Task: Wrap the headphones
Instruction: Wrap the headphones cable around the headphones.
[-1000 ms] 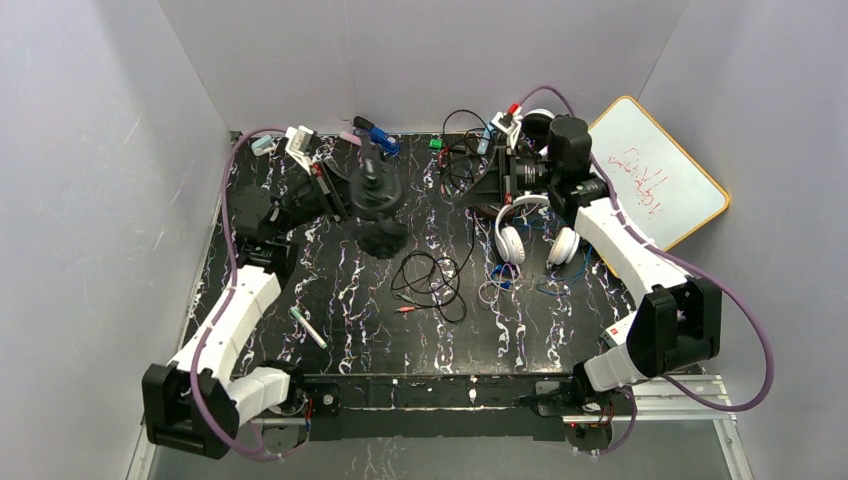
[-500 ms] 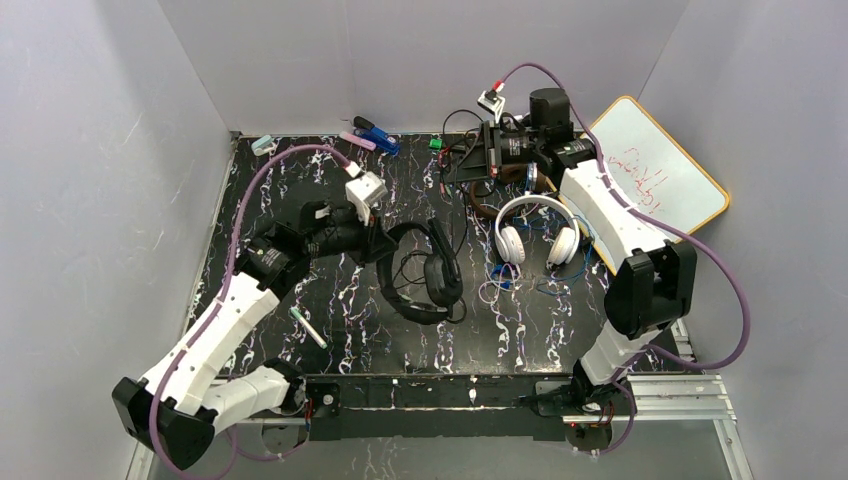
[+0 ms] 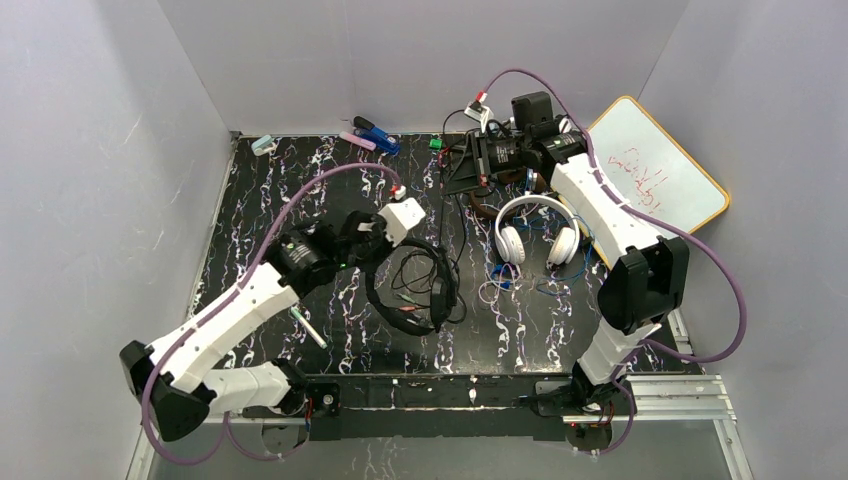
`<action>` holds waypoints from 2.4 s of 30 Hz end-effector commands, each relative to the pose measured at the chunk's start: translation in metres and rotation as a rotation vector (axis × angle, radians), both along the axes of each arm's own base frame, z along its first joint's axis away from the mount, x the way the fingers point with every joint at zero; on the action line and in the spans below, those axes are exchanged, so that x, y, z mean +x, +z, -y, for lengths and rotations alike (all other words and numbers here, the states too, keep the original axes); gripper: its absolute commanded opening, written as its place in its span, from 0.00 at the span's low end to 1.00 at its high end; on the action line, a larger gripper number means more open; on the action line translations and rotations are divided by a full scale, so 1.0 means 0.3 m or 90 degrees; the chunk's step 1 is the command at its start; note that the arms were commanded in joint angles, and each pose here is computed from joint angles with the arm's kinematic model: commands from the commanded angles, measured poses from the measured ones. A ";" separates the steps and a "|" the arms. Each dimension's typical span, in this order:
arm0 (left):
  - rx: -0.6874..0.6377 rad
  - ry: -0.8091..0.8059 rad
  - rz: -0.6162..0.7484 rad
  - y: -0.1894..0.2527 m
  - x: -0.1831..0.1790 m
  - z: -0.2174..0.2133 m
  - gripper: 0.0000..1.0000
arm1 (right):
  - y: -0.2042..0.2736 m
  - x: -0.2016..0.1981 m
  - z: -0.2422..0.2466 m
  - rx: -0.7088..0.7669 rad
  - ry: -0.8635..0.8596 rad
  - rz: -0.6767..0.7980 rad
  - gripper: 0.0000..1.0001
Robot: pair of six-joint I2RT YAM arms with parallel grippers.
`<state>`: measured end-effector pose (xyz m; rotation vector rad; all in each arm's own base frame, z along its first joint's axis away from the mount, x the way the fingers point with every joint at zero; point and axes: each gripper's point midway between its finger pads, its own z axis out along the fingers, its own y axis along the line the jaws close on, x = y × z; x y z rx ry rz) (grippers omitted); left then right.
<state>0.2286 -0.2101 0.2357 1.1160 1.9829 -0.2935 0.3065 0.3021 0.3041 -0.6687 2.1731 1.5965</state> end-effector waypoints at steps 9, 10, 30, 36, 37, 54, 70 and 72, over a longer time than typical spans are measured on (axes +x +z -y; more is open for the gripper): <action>0.217 0.322 0.095 -0.017 0.183 -0.200 0.00 | 0.058 -0.129 0.002 0.012 0.062 0.018 0.01; 0.212 0.342 0.097 -0.013 0.194 -0.200 0.00 | 0.051 -0.144 0.003 0.012 0.065 0.011 0.01; -0.075 0.784 0.095 -0.071 0.319 -0.150 0.00 | 0.060 -0.352 -0.077 0.035 0.113 -0.008 0.01; -0.216 0.746 0.020 -0.037 0.336 -0.046 0.00 | -0.047 -0.348 -0.079 0.000 0.075 -0.035 0.01; -0.231 0.737 0.012 -0.025 0.334 -0.034 0.00 | -0.066 -0.343 -0.080 -0.004 0.067 -0.038 0.01; -0.361 0.748 -0.071 -0.006 0.342 -0.054 0.00 | -0.245 -0.372 -0.138 -0.040 -0.010 -0.048 0.01; -0.385 0.675 -0.137 -0.052 0.355 0.043 0.00 | -0.300 -0.383 -0.222 -0.052 -0.003 -0.043 0.01; -0.379 0.656 -0.136 -0.054 0.355 0.054 0.00 | -0.295 -0.375 -0.230 -0.051 0.001 -0.039 0.01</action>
